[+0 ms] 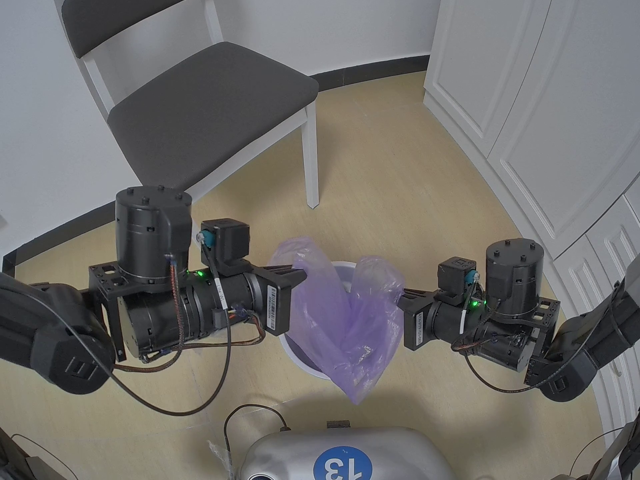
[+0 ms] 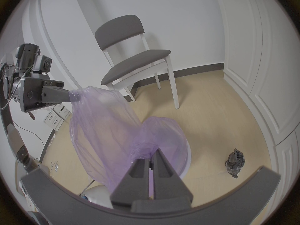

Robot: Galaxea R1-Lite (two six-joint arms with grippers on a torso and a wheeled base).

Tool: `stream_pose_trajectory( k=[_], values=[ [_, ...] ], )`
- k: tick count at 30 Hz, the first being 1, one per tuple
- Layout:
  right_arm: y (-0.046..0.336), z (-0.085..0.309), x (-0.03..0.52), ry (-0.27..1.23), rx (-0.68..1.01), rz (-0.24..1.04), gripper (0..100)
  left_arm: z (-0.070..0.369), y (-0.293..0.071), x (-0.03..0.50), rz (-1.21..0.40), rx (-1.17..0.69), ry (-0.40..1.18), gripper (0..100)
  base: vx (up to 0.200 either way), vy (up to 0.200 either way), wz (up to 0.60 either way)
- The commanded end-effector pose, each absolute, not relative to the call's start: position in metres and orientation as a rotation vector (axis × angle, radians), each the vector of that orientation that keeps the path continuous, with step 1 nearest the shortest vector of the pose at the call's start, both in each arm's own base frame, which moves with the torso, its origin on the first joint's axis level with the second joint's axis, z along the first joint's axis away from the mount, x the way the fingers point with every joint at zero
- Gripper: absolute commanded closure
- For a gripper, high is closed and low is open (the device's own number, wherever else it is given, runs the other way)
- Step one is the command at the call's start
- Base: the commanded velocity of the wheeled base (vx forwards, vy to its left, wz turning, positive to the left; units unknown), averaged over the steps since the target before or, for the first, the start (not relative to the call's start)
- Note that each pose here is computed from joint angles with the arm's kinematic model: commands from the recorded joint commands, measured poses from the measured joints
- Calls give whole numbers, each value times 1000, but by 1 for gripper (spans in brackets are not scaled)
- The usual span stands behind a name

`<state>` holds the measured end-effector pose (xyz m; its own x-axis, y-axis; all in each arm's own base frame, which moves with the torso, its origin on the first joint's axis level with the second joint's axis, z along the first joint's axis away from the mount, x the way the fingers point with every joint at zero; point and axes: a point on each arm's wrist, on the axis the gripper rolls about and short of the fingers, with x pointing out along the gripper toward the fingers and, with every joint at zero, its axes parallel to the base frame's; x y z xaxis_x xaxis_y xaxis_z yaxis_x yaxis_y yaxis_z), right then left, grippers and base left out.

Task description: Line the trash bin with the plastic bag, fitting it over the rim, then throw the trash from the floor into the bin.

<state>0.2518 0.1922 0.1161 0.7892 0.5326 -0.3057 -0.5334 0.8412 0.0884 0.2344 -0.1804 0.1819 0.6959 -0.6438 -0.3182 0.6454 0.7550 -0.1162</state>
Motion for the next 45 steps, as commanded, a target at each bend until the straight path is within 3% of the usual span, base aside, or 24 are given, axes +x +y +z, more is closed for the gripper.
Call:
stream_pose_trajectory(
  k=[1,16,21,26,34,45],
  values=[
    [190,100,264,371,-12,552,100,158,-182,255,-685,8,397,100,0,0,0],
    [192,67,305,440,-13,523,100,125,-177,292,-686,-22,434,100,0,0,0],
    [190,70,311,453,-11,516,100,120,-180,304,-689,-30,431,100,0,0,0],
    [170,103,316,487,-30,460,100,123,-158,327,-607,-69,415,100,0,0,0],
    [135,125,308,555,-183,417,100,128,-132,291,-579,5,520,100,0,0,0],
    [124,137,273,675,-258,431,100,140,-116,248,-591,40,648,100,0,0,0]
  ],
)
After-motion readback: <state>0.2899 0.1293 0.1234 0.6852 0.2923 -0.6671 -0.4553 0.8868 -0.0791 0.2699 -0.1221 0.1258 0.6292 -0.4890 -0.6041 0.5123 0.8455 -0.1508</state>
